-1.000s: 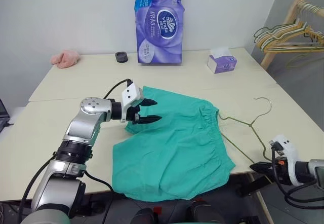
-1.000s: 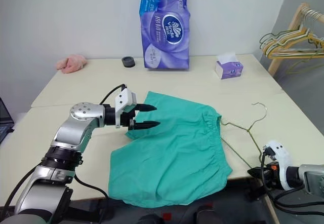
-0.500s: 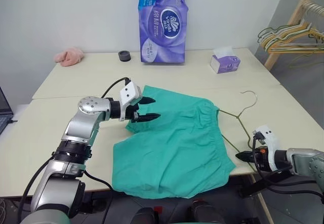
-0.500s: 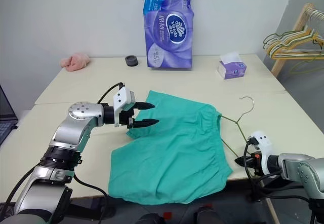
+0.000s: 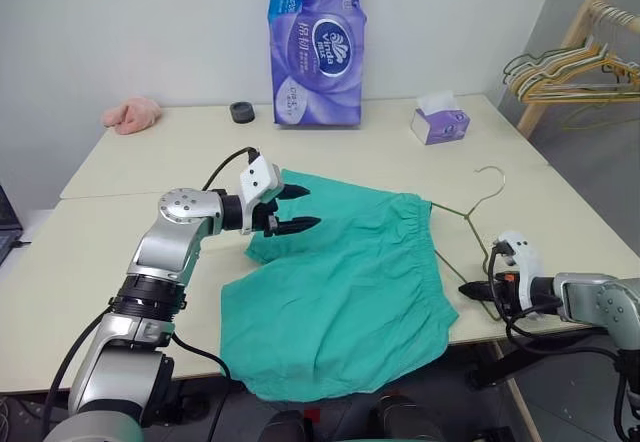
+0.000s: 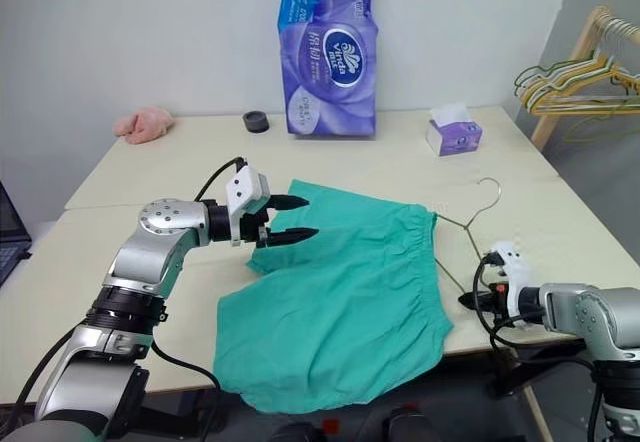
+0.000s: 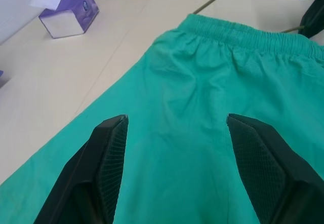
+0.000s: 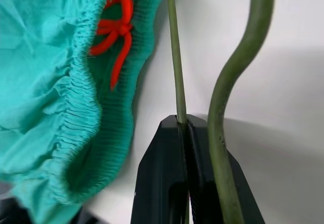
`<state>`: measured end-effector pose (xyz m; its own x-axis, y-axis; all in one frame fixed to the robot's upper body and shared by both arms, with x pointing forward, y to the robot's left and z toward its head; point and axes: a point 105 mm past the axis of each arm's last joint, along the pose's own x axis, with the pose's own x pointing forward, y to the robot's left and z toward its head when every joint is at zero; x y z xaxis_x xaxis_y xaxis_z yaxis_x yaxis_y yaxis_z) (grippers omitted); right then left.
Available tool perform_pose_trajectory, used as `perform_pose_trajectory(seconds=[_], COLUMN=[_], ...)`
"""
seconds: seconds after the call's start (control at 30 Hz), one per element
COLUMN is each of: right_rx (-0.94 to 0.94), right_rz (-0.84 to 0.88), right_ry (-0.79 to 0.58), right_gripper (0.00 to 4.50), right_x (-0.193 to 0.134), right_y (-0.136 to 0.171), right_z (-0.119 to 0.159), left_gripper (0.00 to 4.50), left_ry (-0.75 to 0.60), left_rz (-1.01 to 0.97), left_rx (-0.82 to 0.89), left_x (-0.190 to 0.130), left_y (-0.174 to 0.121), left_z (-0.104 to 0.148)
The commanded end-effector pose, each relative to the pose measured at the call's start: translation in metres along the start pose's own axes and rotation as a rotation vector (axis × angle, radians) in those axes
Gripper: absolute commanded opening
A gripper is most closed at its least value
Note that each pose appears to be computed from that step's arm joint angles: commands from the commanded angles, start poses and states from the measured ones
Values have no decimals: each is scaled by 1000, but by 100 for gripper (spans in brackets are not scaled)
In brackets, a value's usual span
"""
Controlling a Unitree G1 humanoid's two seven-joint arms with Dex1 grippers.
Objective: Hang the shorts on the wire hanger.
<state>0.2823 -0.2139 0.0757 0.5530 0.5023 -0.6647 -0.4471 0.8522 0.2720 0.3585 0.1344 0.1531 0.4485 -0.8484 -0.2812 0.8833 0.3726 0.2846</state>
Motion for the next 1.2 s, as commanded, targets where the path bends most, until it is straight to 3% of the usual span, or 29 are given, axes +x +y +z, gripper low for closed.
perform_pose_trajectory(seconds=[0.03,0.1,0.3,0.47,0.77,1.2], right_rx=[-167,-254,-517,-661,-827,-986], right_rz=[-13,-17,-16,19,53,95], right_ry=[-140,-159,-195,-182,-161,-132], right_gripper=[0,0,0,0,0,0], right_x=[-8,-9,-10,-6,-3,0], right_y=[11,16,41,59,74,87], right_z=[37,43,54,51,47,37], left_gripper=[329,329,446,446,446,446], left_ry=[-52,-74,-168,-146,12,6], left_rz=[56,75,123,47,-195,-301], left_rx=[39,22,-57,-9,152,169], left_x=[-4,-2,-4,-8,3,28], left_y=[12,17,35,37,13,3], left_z=[17,21,42,53,39,35])
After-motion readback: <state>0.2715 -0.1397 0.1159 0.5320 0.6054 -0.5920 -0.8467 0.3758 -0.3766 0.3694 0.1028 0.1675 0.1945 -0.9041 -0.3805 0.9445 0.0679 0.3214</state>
